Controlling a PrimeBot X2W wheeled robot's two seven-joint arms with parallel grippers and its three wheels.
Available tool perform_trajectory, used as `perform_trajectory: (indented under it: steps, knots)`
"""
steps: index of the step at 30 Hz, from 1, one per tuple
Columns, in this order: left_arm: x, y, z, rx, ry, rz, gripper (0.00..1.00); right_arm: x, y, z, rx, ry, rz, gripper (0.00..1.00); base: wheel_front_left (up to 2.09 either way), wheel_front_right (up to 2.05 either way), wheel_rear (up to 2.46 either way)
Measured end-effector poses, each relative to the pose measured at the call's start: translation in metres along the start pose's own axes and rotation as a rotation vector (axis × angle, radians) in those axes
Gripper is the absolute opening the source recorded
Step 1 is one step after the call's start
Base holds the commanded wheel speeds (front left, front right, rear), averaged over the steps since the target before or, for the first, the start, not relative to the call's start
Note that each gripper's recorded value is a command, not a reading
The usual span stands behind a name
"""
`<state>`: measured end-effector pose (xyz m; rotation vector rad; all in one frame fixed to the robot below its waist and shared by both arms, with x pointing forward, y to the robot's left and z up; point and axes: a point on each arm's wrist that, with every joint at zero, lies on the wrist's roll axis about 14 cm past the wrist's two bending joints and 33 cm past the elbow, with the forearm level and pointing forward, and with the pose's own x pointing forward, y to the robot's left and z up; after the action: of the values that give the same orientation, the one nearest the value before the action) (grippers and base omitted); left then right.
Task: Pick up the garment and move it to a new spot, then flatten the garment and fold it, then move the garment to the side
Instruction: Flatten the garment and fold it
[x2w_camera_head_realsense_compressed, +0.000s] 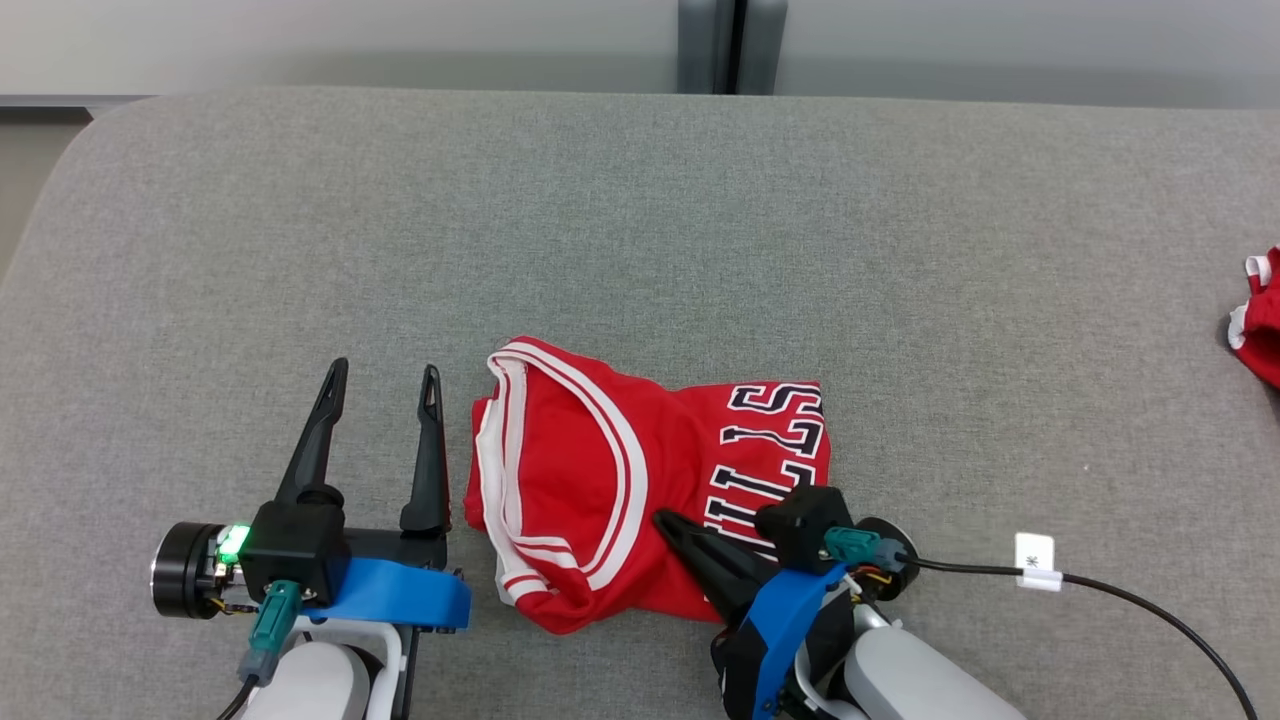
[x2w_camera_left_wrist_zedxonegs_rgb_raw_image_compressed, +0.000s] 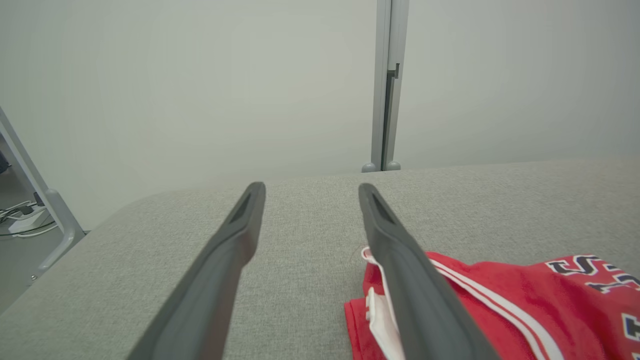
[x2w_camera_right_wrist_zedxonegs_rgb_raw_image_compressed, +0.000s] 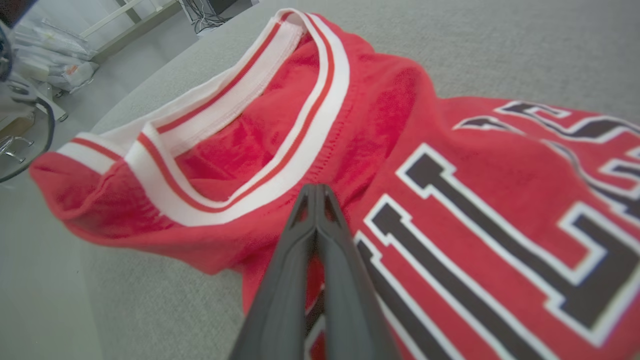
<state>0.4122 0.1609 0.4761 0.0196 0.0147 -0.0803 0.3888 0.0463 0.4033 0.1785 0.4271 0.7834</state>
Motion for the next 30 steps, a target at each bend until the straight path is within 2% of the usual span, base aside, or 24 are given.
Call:
perform_trajectory:
  steps: [10,16,26,30]
  knots:
    - [0.002,0.002,-0.002,-0.001,0.004,0.002,1.0,0.017,0.01,-0.016,-0.025,0.093,0.055,0.0,0.0,0.0,0.0]
    - [0.001,0.003,-0.004,-0.008,0.01,0.009,1.0,0.021,0.03,-0.025,-0.035,0.131,0.119,0.0,0.0,0.0,0.0]
    - [0.001,-0.001,-0.002,-0.015,0.003,-0.004,1.0,0.024,0.053,-0.017,-0.037,0.099,0.191,0.0,0.0,0.0,0.0]
    - [0.001,-0.002,-0.001,-0.013,0.0,-0.006,1.0,0.023,0.05,-0.02,-0.03,0.119,0.184,0.0,0.0,0.0,0.0]
